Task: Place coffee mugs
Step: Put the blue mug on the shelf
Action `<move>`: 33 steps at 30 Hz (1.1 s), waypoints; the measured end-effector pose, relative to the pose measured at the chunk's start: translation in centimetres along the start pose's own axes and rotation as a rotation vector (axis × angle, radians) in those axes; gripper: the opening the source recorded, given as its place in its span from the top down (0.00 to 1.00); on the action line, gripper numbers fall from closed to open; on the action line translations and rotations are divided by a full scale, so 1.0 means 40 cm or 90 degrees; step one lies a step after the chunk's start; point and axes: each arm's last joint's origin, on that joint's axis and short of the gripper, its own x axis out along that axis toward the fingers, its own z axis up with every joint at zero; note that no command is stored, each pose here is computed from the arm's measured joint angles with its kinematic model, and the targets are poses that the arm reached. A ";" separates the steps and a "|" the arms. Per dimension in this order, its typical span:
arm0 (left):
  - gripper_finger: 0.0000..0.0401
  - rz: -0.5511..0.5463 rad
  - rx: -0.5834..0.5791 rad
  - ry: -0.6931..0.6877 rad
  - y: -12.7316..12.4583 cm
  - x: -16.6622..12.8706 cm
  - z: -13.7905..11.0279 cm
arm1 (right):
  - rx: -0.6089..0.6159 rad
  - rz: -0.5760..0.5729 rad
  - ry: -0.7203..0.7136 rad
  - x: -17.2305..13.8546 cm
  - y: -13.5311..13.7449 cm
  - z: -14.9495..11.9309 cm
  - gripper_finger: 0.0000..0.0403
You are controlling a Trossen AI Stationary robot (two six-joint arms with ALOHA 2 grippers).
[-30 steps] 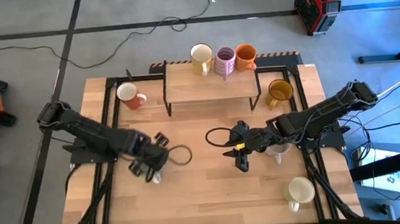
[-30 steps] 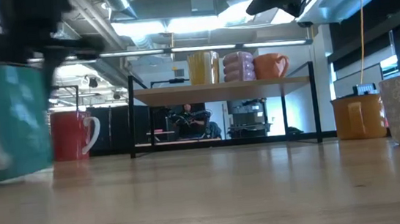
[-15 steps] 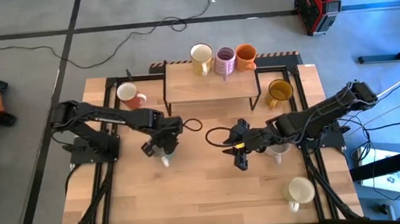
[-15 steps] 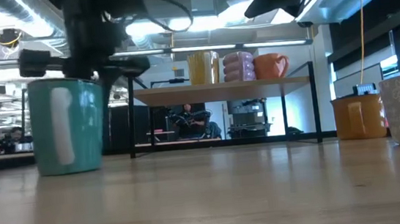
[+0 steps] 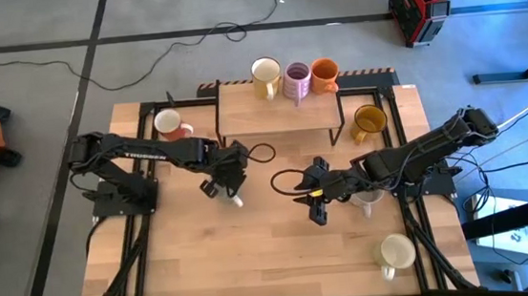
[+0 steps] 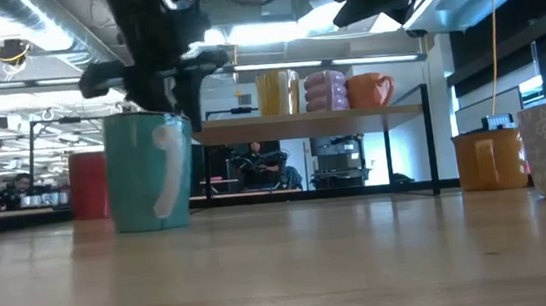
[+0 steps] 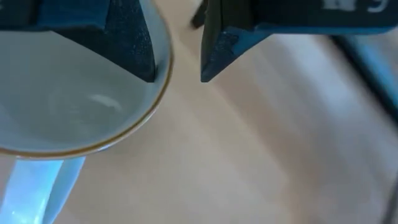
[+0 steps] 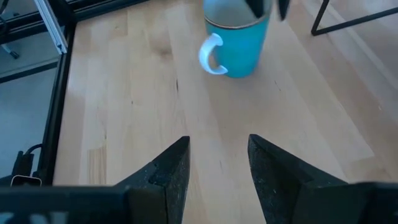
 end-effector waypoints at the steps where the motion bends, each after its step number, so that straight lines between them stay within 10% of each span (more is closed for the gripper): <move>1: 0.69 0.014 -0.007 0.003 0.007 -0.010 0.001 | 0.000 0.000 0.000 0.000 0.000 0.000 0.62; 10: 0.69 0.071 -0.164 -0.077 0.075 -0.117 0.048 | -0.008 -0.014 0.027 0.000 -0.005 -0.010 0.62; 16: 0.69 0.078 -0.404 -0.196 0.078 -0.242 0.070 | -0.016 -0.028 0.057 -0.001 -0.011 -0.022 0.62; 33: 0.70 0.141 -0.844 -0.411 -0.305 -0.281 0.144 | -0.177 0.007 0.044 -0.101 -0.031 -0.008 0.62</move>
